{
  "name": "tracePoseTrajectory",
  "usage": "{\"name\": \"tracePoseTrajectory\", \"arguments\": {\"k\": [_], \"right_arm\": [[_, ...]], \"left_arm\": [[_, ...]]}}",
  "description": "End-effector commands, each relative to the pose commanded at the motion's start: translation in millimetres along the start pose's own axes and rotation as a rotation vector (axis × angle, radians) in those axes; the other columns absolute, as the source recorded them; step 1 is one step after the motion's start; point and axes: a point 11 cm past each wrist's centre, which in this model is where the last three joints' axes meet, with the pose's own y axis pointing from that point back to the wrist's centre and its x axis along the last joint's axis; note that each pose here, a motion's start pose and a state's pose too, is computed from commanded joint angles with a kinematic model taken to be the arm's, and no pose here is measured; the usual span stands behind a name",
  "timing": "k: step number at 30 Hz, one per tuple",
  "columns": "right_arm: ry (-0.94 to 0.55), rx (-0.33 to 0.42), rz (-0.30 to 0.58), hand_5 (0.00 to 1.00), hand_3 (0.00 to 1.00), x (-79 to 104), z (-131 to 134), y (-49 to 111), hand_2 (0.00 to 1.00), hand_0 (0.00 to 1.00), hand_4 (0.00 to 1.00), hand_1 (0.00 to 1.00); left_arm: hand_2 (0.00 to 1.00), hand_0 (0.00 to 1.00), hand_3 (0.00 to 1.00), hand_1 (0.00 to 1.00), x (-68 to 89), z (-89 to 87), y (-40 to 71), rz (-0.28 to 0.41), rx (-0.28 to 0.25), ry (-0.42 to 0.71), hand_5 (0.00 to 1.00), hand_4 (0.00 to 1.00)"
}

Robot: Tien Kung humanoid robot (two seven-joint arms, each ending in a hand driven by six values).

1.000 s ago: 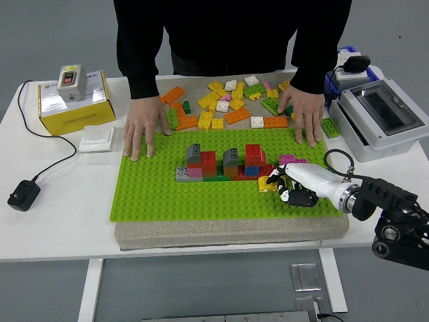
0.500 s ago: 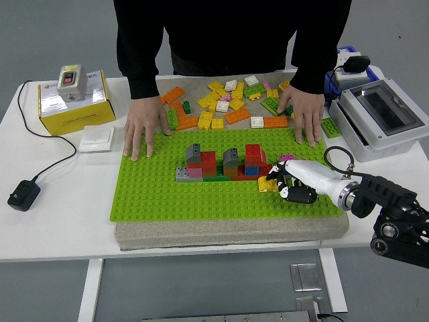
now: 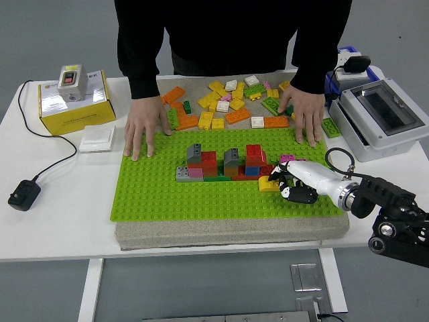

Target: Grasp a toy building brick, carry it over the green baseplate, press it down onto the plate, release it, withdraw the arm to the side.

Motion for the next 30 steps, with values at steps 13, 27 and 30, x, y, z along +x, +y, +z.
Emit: {"name": "tracePoseTrajectory", "arguments": {"k": [13, 27, 30], "right_arm": [[0.001, 0.005, -0.004, 0.4, 0.699, -3.2, -1.6, 1.0, 0.723, 0.215, 0.002, 0.258], [0.006, 0.025, 0.016, 0.403, 0.697, 1.4, -8.2, 5.3, 0.722, 0.213, 0.002, 0.258], [0.005, 0.025, 0.008, 0.403, 0.697, -1.7, -8.2, 4.8, 0.722, 0.213, 0.002, 0.258]], "left_arm": [[0.555, 0.684, 0.637, 0.632, 0.0, 0.5, -0.1, 0.002, -0.005, 0.002, 0.533, 0.134], [0.556, 0.681, 0.636, 0.63, -0.5, -2.7, -1.0, 0.003, 0.002, 0.002, 0.536, 0.135], [0.556, 0.681, 0.636, 0.63, -0.2, -2.9, -1.1, 0.004, 0.002, 0.002, 0.536, 0.135]]}}
